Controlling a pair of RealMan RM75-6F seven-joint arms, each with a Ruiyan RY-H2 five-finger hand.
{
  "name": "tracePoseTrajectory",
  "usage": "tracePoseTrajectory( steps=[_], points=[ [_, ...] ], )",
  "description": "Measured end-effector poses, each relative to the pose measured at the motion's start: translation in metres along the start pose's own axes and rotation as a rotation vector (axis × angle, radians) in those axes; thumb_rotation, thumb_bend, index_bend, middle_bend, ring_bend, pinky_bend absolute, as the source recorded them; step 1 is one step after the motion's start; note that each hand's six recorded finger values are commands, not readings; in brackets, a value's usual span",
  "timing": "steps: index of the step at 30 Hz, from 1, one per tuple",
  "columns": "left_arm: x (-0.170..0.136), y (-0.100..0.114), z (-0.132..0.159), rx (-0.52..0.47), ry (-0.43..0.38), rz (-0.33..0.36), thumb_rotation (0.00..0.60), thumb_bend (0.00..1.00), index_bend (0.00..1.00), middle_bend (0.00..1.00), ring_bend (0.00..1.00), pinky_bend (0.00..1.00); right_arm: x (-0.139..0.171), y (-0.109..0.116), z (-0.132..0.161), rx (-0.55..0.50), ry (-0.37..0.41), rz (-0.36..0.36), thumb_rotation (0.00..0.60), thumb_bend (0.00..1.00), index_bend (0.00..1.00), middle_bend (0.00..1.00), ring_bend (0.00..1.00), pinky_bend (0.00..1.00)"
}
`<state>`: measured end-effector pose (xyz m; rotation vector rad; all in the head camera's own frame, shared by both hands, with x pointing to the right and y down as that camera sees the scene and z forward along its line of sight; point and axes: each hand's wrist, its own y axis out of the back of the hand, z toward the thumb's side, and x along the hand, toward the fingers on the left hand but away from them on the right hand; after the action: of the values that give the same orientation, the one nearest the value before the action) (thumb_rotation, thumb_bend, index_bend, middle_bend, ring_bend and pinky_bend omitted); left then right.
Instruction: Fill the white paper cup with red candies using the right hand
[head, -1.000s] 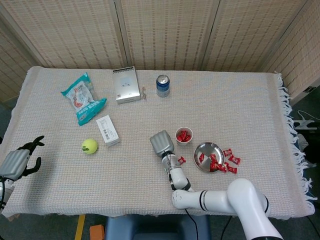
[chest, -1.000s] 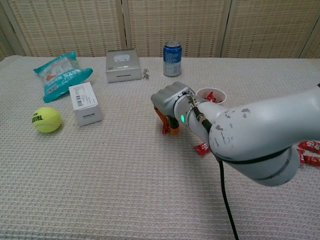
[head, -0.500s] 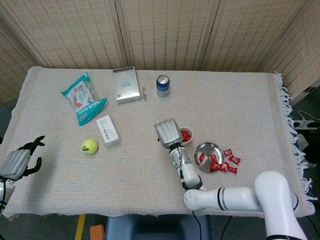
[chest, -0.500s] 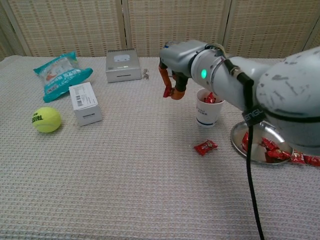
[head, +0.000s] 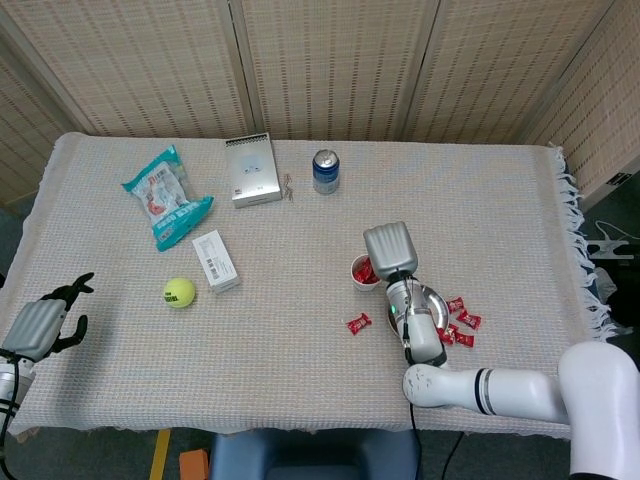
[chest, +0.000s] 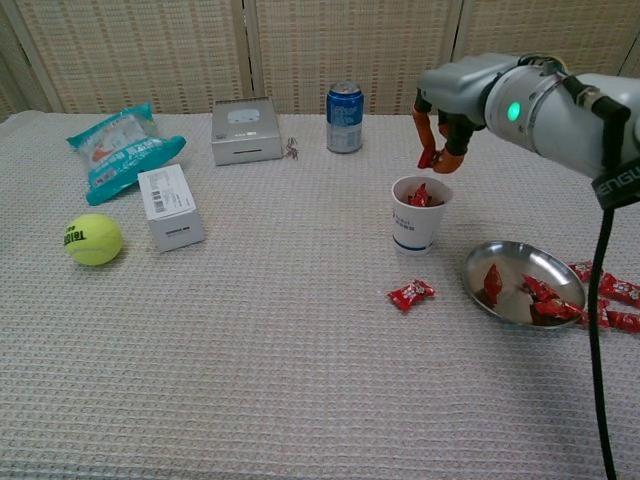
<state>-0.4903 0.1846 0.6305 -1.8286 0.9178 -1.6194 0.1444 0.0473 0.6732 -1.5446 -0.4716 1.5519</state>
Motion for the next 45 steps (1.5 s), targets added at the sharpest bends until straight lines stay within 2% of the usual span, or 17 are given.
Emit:
tracePoseTrajectory(
  steps=[3, 7, 13, 20, 26, 30, 33, 39, 45],
  points=[
    [0.000, 0.000, 0.000, -0.001, 0.001, 0.002, 0.600, 0.61, 0.02, 0.21, 0.18, 0.31, 0.001, -0.004, 0.003, 0.010, 0.011, 0.006, 0.600, 0.24, 0.56, 0.84, 0.84, 1.00],
    [0.000, 0.001, 0.000, -0.002, 0.000, 0.003, 0.600, 0.61, 0.02, 0.21, 0.18, 0.31, 0.003, -0.008, 0.007, 0.022, 0.023, 0.025, 0.600, 0.24, 0.43, 0.84, 0.82, 1.00],
    [0.000, 0.001, 0.000, -0.003, -0.001, 0.003, 0.600, 0.61, 0.02, 0.21, 0.18, 0.31, 0.007, -0.012, 0.009, 0.038, 0.043, 0.057, 0.600, 0.24, 0.32, 0.84, 0.81, 1.00],
    [0.000, 0.002, -0.001, -0.006, 0.001, 0.006, 0.600, 0.61, 0.02, 0.21, 0.18, 0.31, 0.019, -0.002, 0.008, -0.001, 0.084, 0.016, 0.600, 0.24, 0.34, 0.84, 0.81, 1.00],
    [0.001, -0.001, 0.001, 0.000, -0.003, -0.001, 0.600, 0.61, 0.02, 0.21, 0.18, 0.31, 0.049, 0.002, 0.017, 0.017, 0.208, -0.058, 0.600, 0.24, 0.38, 0.84, 0.81, 1.00],
    [0.000, -0.002, 0.003, 0.005, -0.005, -0.004, 0.600, 0.61, 0.02, 0.21, 0.18, 0.31, 0.078, -0.010, 0.028, 0.083, 0.304, -0.082, 0.600, 0.24, 0.37, 0.84, 0.81, 1.00],
    [0.000, -0.003, 0.003, 0.007, -0.005, -0.005, 0.600, 0.61, 0.02, 0.21, 0.18, 0.31, 0.093, -0.024, 0.033, 0.133, 0.341, -0.071, 0.600, 0.24, 0.37, 0.84, 0.81, 1.00],
    [0.000, -0.003, 0.003, 0.009, -0.006, -0.006, 0.600, 0.61, 0.02, 0.21, 0.18, 0.31, 0.096, -0.053, 0.037, 0.235, 0.340, -0.030, 0.600, 0.24, 0.37, 0.84, 0.81, 1.00],
    [0.001, -0.004, 0.003, 0.011, -0.003, -0.009, 0.600, 0.61, 0.02, 0.21, 0.18, 0.31, 0.085, -0.080, 0.035, 0.278, 0.313, 0.019, 0.600, 0.24, 0.38, 0.84, 0.81, 1.00]
  ],
)
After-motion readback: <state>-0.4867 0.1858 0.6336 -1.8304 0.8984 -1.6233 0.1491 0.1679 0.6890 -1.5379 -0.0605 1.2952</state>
